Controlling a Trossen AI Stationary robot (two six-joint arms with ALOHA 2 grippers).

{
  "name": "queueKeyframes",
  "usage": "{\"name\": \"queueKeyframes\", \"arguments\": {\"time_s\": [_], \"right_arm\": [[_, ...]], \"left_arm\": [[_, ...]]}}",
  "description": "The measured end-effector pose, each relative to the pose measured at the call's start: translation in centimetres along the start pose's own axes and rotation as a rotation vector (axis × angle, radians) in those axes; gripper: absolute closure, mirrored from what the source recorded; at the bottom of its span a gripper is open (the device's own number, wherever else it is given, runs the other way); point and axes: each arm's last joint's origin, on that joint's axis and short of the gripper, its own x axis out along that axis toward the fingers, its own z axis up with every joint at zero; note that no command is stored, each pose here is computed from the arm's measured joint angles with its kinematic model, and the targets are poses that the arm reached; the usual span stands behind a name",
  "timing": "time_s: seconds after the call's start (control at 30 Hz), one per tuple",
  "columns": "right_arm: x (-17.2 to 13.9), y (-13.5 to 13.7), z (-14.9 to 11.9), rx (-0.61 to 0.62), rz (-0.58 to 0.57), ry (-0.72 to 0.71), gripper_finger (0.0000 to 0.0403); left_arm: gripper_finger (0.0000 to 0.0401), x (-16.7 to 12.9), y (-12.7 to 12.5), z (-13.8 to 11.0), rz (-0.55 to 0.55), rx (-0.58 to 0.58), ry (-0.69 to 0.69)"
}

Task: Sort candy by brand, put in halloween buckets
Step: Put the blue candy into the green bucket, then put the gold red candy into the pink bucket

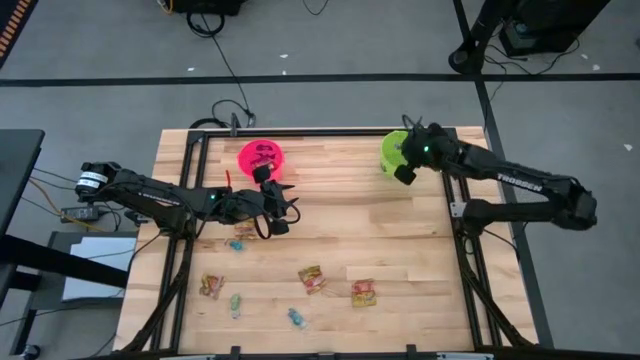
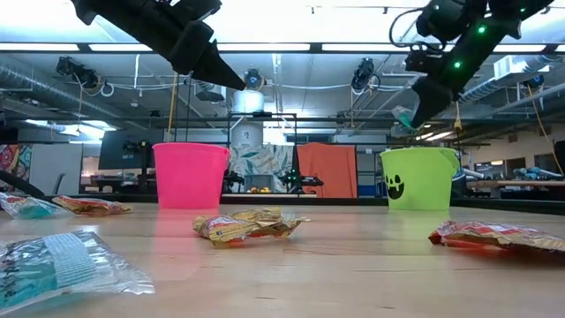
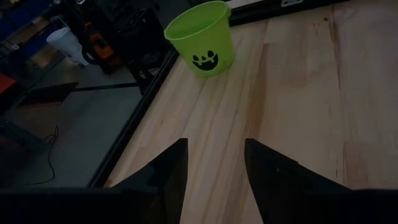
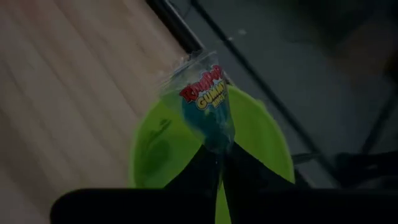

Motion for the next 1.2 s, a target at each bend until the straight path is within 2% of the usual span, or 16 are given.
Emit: {"name": "queueKeyframes", "arguments": {"time_s": [0.17,0.33,0.47,0.73,0.83,0.93,1.07,1.2], "right_arm": [[0.6,-1.3,-0.2,0.064,0.014,0.021,0.0376],[0.9,-2.1,-0.3,0.061,-0.003,0.029,0.0355],[0.9,-2.2,-0.2,0.071,0.031,0.013,0.0326],[0.9,-2.2,-0.2,0.083,0.034,0.012,0.0238],[0.9,-2.2,-0.2,0.083,0.043,0.011,0.022],[0.9,-1.9,-0.1,0.105,0.122,-0.011,0.0216],[0.6,-1.1,0.5,0.139,0.235,-0.065,0.0217],[0.1,-0.4,1.0,0.127,0.253,-0.124,0.0217]], "left_arm": [[0.0236,0.0,0.0,0.0,0.0,-0.001,0.0],[0.0236,0.0,0.0,0.0,0.0,-0.001,0.0],[0.0236,0.0,0.0,0.0,0.0,0.0,0.0],[0.0236,0.0,0.0,0.0,0.0,0.0,0.0],[0.0236,0.0,0.0,0.0,0.0,0.0,0.001],[0.0236,0.0,0.0,-0.1,-0.01,0.006,0.009],[0.0236,-0.1,-0.3,-1.1,-0.068,0.038,0.1],[0.0236,-0.4,-0.3,-3.0,-0.078,0.025,0.276]]}}
